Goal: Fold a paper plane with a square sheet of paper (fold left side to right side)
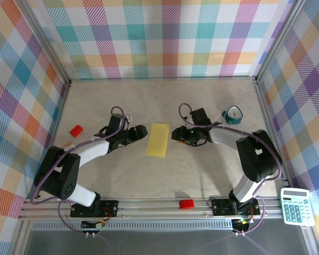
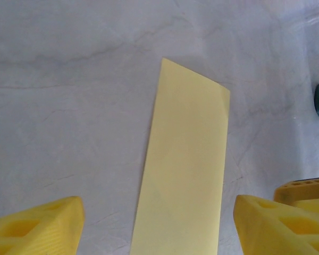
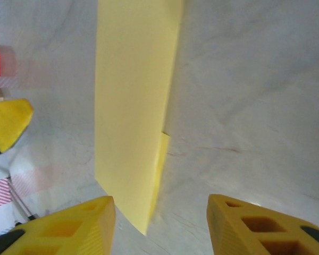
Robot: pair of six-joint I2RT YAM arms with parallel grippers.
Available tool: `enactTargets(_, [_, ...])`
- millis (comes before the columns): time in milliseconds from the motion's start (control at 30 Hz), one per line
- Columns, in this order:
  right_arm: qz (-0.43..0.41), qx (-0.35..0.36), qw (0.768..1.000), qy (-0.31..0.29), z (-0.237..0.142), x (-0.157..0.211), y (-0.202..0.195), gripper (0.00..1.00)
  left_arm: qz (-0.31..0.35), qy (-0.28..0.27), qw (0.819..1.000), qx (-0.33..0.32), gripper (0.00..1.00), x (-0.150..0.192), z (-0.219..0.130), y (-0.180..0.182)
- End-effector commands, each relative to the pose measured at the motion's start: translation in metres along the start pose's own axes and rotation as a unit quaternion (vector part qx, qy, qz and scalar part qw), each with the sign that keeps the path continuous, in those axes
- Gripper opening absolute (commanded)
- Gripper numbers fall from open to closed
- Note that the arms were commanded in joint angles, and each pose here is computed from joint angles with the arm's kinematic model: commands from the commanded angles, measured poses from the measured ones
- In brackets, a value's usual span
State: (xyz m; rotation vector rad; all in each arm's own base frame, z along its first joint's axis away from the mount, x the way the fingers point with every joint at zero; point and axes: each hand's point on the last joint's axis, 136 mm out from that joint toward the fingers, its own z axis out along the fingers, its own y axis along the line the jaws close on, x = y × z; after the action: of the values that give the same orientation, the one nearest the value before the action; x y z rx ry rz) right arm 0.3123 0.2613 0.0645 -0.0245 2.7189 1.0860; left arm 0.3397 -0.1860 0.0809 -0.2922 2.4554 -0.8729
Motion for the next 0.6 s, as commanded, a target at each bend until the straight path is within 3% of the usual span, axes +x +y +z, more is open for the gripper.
enactTargets(0, [-0.014, -0.04, 0.999, -0.008, 0.012, -0.017, 0.028, 0.41, -0.006, -0.014, 0.998, 0.058, 0.74, -0.008, -0.004, -0.019])
enactTargets(567, [-0.009, -0.008, 0.999, 0.05, 0.062, -0.008, 0.005, 0.15, 0.003, 0.047, 0.998, 0.032, 0.65, 0.011, 0.013, -0.004])
